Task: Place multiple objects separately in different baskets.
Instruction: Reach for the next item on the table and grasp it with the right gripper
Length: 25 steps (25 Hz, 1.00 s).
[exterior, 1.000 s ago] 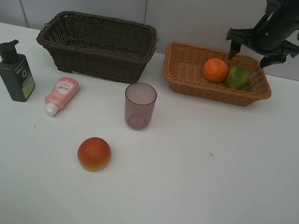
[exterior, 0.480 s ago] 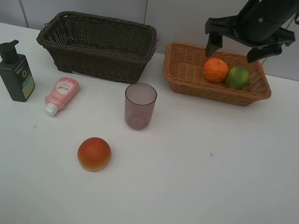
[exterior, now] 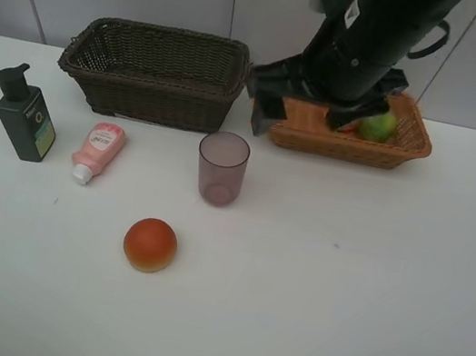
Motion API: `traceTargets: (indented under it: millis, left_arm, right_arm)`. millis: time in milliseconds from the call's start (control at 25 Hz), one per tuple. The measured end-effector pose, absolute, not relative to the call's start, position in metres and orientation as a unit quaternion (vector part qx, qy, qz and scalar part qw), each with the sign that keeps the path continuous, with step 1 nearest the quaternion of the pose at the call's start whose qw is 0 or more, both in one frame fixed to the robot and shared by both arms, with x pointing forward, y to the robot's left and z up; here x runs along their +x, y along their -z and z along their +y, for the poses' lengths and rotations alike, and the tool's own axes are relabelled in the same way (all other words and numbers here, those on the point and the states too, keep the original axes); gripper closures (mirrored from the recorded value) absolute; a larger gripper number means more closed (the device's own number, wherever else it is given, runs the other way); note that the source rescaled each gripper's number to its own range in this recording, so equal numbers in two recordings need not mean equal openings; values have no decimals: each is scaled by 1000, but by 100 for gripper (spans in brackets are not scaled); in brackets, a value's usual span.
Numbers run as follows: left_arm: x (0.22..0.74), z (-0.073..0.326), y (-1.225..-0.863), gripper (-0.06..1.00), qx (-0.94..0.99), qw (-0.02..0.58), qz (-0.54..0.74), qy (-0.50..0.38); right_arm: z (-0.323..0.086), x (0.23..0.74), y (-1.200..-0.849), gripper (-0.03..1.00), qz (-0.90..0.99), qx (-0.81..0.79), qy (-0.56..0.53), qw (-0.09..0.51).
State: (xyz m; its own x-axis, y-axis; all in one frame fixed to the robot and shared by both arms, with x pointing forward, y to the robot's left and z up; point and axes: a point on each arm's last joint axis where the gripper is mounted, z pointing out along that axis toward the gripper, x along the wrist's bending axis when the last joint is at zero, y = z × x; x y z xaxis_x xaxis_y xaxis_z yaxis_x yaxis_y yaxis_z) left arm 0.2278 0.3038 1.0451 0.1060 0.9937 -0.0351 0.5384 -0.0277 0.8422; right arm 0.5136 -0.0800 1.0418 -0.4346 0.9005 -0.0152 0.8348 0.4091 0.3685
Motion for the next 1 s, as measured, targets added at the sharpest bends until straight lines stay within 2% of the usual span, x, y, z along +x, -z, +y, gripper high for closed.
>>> traceTargets:
  millis: [200,800,1000]
  left_arm:
    - [228,304,-1045,-4,646,368,593,-310]
    - [228,304,-1045,-4,646,368,593,-310]
    - [228,304,-1045,-4,646,368,593,-310]
  right_arm:
    - [-59,495,-1041,-3,853,488,-157,98]
    - [-29,468,-1036,-3,882,432,-163,89]
    - [-15,462,-1019,-3,951,262,-131,102]
